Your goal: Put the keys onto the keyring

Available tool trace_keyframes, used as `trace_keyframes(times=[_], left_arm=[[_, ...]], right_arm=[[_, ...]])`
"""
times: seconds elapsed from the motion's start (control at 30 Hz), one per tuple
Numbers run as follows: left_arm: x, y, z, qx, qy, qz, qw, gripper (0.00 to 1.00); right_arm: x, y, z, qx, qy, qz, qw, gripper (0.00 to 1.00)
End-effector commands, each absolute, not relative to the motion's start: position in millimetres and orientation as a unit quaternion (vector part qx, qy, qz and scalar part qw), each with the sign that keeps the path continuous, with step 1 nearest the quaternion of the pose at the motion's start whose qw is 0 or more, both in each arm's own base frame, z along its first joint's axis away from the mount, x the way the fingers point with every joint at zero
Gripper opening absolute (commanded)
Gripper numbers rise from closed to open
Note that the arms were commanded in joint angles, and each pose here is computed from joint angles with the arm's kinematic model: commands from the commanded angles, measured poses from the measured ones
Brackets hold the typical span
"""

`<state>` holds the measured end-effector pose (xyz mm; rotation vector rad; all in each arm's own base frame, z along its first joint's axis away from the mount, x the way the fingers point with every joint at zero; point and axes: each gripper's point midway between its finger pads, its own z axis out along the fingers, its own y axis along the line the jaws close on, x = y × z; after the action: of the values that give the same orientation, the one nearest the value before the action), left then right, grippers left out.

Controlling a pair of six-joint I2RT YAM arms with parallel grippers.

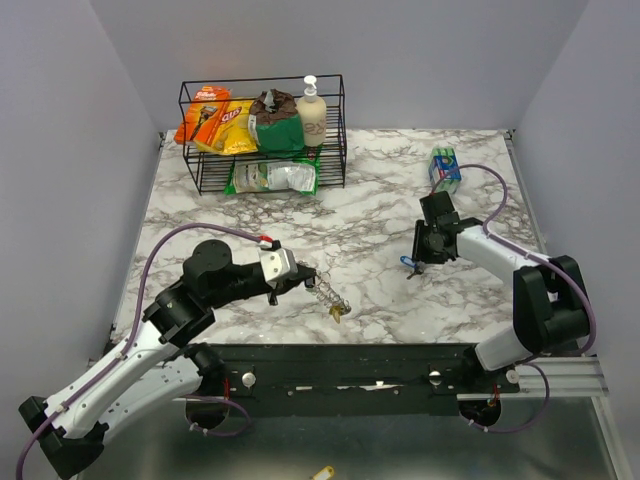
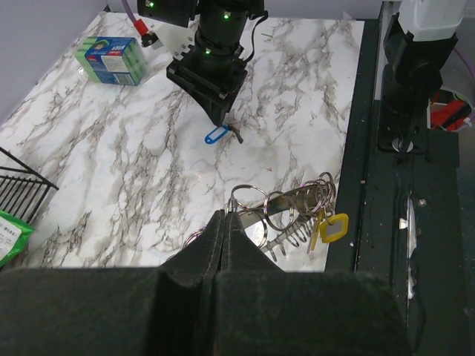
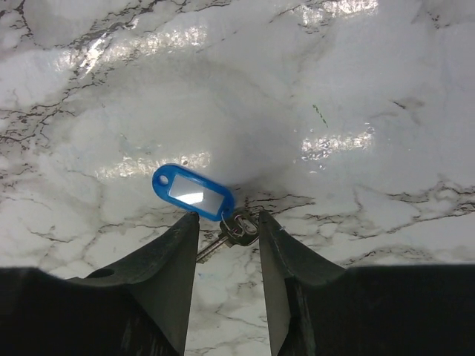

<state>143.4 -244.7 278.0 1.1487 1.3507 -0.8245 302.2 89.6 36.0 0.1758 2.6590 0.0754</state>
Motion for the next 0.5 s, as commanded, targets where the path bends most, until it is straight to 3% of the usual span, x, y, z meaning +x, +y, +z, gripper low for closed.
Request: trace_keyframes(times=[0.0,0.23,0.47], left_arm=[[144,-245,288,0.487,0.557,-0.350,0.575,0.00],[145,-249,284,0.490,0.560,-0.353,0.567,0.00],[146,-250,285,0.488,0.561,-0.355,0.566,0.00]], right_arm=[[298,91,31,0.047,0.976,0.037,0.208,0.39],[293,99,22,0.037,0.981,0.057,0.184,0.36],[292,97,20,0.033,0.981,0.055,0.182,0.24]])
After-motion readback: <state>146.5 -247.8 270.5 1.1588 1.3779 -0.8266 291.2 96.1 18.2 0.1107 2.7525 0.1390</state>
